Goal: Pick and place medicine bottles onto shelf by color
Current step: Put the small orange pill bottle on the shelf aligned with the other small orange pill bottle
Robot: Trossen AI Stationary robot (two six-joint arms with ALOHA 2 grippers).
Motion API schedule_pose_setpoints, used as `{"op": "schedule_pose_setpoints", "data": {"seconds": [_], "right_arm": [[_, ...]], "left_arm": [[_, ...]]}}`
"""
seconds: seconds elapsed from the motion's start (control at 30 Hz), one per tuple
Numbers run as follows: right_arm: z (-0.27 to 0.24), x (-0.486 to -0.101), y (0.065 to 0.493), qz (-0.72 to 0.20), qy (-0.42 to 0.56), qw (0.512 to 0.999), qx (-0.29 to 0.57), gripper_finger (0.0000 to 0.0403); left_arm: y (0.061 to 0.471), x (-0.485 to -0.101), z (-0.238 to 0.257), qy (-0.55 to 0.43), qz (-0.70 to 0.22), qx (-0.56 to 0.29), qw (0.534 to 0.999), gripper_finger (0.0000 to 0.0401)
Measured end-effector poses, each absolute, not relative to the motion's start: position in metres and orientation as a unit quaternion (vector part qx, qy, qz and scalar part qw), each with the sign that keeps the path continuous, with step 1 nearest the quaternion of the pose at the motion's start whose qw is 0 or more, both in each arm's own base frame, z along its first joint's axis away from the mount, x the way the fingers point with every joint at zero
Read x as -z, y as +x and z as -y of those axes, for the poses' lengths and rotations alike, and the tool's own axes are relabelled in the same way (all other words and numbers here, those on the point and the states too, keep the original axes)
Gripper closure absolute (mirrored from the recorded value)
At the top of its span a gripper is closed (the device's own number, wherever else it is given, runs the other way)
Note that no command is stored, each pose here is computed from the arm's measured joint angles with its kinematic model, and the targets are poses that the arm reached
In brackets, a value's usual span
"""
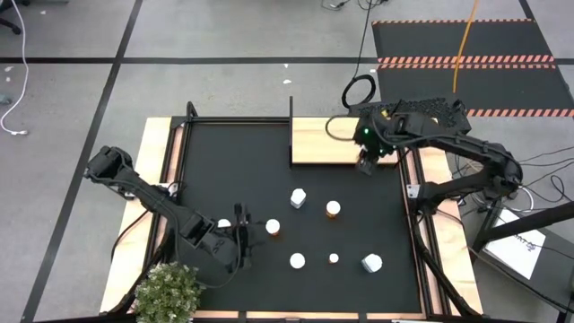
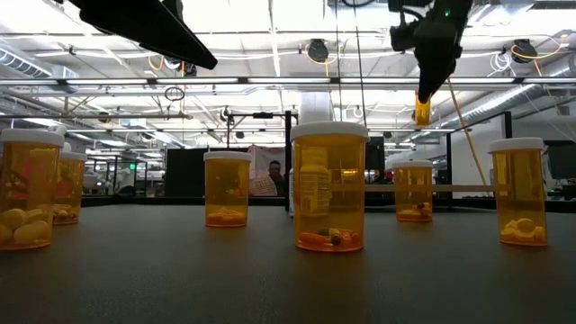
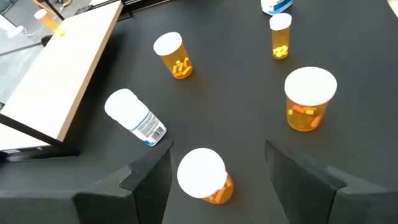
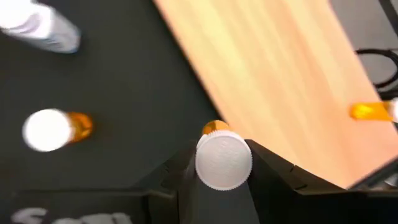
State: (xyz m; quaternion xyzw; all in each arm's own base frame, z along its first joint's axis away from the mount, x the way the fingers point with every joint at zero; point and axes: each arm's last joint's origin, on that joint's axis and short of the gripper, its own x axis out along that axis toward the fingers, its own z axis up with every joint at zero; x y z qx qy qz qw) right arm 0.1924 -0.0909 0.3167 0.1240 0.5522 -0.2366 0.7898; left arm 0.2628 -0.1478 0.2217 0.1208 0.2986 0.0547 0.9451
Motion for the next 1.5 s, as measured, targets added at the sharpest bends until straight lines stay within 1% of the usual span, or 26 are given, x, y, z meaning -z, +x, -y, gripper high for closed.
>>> {"op": "schedule_pose_setpoints", "data": {"seconds": [0.43, 0.63, 0.9, 1.17, 1.5], "right_arm": [[0.139, -0.315, 0.163, -0.550, 0.148, 0.763, 0.305, 0.0287], [0.152, -0.303, 0.155, -0.551, 0.151, 0.756, 0.320, 0.0287], [0.161, -0.281, 0.149, -0.545, 0.168, 0.759, 0.314, 0.0287], [0.166, -0.268, 0.146, -0.549, 0.143, 0.765, 0.304, 0.0287], [0.173, -0.249, 0.139, -0.545, 0.145, 0.774, 0.290, 0.0287]], "left_arm": [[0.264, -0.222, 0.146, 0.112, -0.298, -0.060, 0.946, 0.0153], [0.264, -0.222, 0.146, 0.097, -0.296, -0.064, 0.948, 0.0153], [0.264, -0.222, 0.147, 0.088, -0.296, -0.066, 0.949, 0.0153], [0.264, -0.222, 0.147, 0.088, -0.296, -0.066, 0.949, 0.0153], [0.264, -0.222, 0.147, 0.088, -0.295, -0.066, 0.949, 0.0153]]}}
